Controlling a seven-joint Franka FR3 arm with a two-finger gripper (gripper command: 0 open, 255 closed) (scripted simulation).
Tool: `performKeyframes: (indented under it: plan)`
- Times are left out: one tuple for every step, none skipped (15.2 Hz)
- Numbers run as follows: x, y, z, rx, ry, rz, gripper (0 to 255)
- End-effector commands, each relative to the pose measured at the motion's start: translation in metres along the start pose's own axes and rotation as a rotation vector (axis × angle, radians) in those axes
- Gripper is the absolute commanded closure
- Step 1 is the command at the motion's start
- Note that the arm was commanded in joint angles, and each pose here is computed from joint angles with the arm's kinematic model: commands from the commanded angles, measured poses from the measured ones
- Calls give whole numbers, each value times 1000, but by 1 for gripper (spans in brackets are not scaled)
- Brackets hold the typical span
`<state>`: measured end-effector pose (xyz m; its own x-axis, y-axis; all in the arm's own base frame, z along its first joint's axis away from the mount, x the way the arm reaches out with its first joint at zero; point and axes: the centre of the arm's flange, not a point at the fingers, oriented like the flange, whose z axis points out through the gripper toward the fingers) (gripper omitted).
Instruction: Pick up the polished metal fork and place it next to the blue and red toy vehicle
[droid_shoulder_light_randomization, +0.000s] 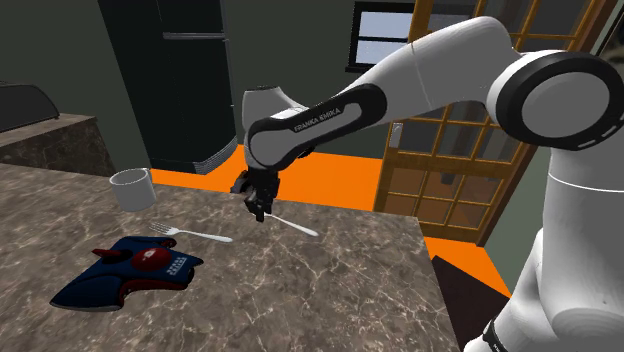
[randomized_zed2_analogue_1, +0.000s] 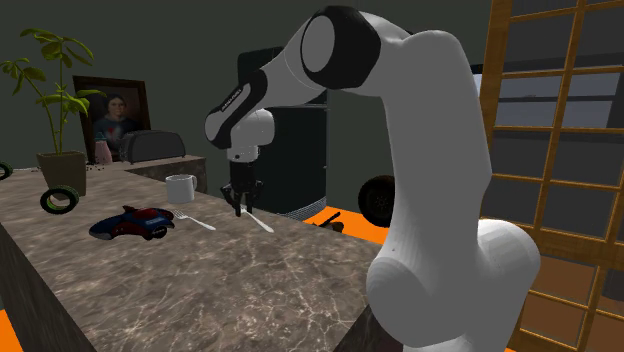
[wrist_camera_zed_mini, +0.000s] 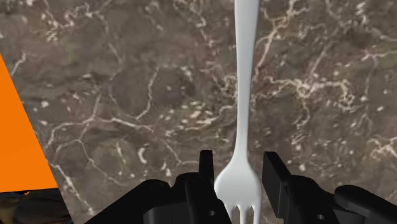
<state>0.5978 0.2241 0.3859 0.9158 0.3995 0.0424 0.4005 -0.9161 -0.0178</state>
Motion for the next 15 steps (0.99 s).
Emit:
performKeyframes:
  plan:
    - [-2, 0, 11, 0, 0, 0, 255]
    - [-2, 0, 17, 0, 0, 0, 255]
    - [-2, 1, 22, 0, 0, 0, 255]
    - [-2, 1, 27, 0, 0, 0, 255]
    - [-3, 1, 32, 0, 0, 0, 255]
    - [-3, 1, 38, 0, 0, 0, 255]
    - [-3, 1, 42, 0, 0, 0, 255]
    - [-3, 1, 42, 0, 0, 0, 255]
    - [-3, 1, 42, 0, 0, 0, 255]
    - [-3, 1, 42, 0, 0, 0, 255]
    - [-3, 1, 42, 0, 0, 0, 255]
    - [-3, 1, 42, 0, 0, 0, 255]
    - [-3, 1, 42, 0, 0, 0, 255]
    - [-3, 1, 42, 0, 0, 0, 255]
    - [-3, 1, 42, 0, 0, 0, 255]
